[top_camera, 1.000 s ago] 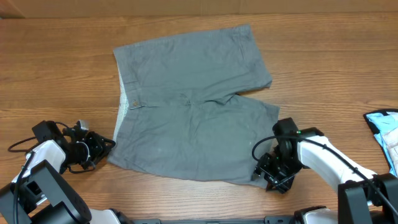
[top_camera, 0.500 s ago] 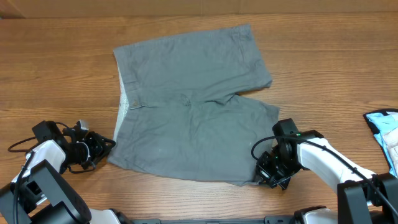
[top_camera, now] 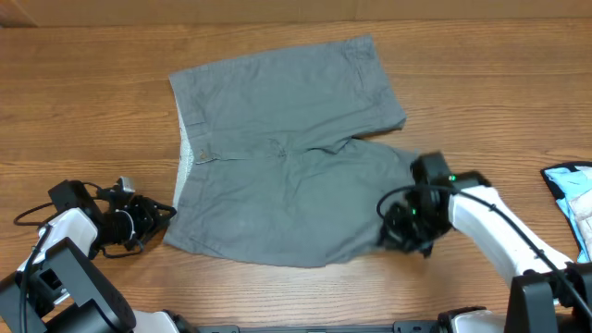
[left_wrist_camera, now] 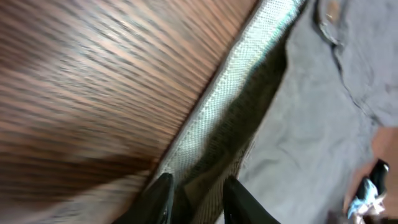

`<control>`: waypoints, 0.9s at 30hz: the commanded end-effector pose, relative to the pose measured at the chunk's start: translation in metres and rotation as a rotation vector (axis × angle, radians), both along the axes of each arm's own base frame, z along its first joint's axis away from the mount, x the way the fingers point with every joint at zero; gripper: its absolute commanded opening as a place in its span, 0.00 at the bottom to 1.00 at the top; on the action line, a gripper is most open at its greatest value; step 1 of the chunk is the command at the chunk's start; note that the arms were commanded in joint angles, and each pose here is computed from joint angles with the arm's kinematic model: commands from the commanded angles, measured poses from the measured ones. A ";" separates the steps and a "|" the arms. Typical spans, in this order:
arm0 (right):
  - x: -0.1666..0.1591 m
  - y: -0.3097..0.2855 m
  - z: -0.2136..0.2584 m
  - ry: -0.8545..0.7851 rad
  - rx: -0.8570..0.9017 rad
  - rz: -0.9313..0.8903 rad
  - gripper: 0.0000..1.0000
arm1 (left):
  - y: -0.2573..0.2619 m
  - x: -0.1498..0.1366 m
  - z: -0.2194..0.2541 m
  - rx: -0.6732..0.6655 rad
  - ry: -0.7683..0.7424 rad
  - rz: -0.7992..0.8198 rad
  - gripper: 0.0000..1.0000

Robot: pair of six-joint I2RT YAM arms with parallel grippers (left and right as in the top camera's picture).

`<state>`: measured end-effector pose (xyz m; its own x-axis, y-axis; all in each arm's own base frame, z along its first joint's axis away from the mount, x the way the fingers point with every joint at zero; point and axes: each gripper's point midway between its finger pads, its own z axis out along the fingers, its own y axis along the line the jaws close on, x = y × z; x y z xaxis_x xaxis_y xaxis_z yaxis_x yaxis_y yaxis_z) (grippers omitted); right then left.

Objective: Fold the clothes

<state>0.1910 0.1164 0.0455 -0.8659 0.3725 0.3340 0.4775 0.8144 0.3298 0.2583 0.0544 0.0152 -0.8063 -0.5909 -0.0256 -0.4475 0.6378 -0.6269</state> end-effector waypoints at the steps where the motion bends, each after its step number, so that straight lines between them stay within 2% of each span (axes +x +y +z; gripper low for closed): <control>1: 0.019 -0.001 0.011 -0.092 0.002 0.058 0.04 | -0.019 0.002 0.010 -0.079 -0.083 -0.080 0.30; 5: 0.023 0.000 0.011 -0.108 0.005 0.057 0.04 | -0.024 -0.005 0.011 -0.106 -0.064 -0.091 0.31; 8: 0.024 0.000 0.011 -0.114 0.006 0.057 0.04 | -0.018 -0.020 -0.001 -0.066 0.078 -0.037 0.34; 12: 0.024 0.000 0.011 -0.114 0.006 0.057 0.04 | 0.004 -0.037 -0.019 0.059 0.232 0.035 0.32; 19: 0.024 0.000 0.011 -0.112 0.005 0.058 0.04 | 0.016 -0.015 -0.012 0.069 0.186 0.100 0.32; 22: 0.023 0.000 0.011 -0.110 0.005 0.058 0.04 | 0.027 -0.020 -0.012 0.121 0.243 0.122 0.35; 27: 0.024 0.000 0.011 -0.113 0.006 0.058 0.04 | 0.015 -0.030 -0.009 0.068 0.288 0.113 0.41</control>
